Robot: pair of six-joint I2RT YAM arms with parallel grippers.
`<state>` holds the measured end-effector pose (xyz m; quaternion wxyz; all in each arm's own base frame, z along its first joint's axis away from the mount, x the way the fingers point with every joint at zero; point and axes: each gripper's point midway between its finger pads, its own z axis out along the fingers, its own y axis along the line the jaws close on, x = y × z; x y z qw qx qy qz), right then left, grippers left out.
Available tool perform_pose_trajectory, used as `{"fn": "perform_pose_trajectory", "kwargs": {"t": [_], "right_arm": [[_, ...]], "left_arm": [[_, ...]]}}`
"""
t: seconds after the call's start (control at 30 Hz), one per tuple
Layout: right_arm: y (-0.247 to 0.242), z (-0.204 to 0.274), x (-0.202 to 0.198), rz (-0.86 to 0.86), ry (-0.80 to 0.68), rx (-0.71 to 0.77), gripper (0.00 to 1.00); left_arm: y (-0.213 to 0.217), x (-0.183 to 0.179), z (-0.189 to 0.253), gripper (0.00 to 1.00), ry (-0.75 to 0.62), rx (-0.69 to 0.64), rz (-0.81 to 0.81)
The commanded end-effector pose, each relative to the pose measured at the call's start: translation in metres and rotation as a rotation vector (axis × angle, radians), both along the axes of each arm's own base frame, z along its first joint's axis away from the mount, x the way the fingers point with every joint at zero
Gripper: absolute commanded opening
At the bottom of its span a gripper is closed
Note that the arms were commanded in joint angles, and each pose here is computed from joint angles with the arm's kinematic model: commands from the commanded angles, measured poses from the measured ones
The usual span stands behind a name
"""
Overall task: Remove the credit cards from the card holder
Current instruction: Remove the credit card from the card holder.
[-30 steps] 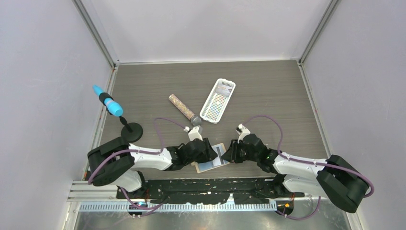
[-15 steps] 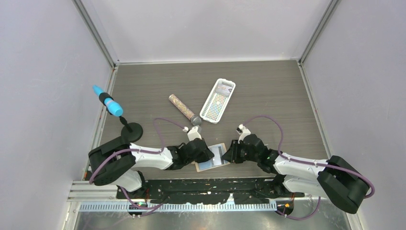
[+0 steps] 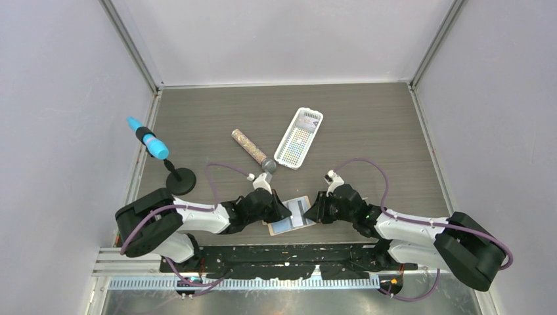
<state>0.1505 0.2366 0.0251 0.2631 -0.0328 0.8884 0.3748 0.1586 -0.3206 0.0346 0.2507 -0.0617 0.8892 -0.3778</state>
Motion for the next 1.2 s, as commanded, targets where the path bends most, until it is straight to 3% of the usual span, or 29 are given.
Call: {"fn": "perform_pose_trajectory", "kwargs": {"t": [0.0,0.63,1.03,1.17], "right_arm": [[-0.017,-0.021,-0.004,-0.037,0.035,-0.085,0.24],[-0.015,-0.009,0.003,-0.009,-0.007,-0.109,0.24],[0.003,0.065,0.022,0.182,-0.354,-0.090,0.43],[0.019,0.084,0.012,0.289,-0.567,-0.096,0.47]], "left_arm": [[-0.006,0.001,0.017,0.00,-0.060,-0.076,-0.048],[0.025,0.006,0.026,0.00,-0.117,-0.045,-0.012],[0.029,0.004,0.048,0.00,-0.136,-0.041,-0.025],[0.030,0.004,0.058,0.00,-0.150,-0.064,-0.020]]}}
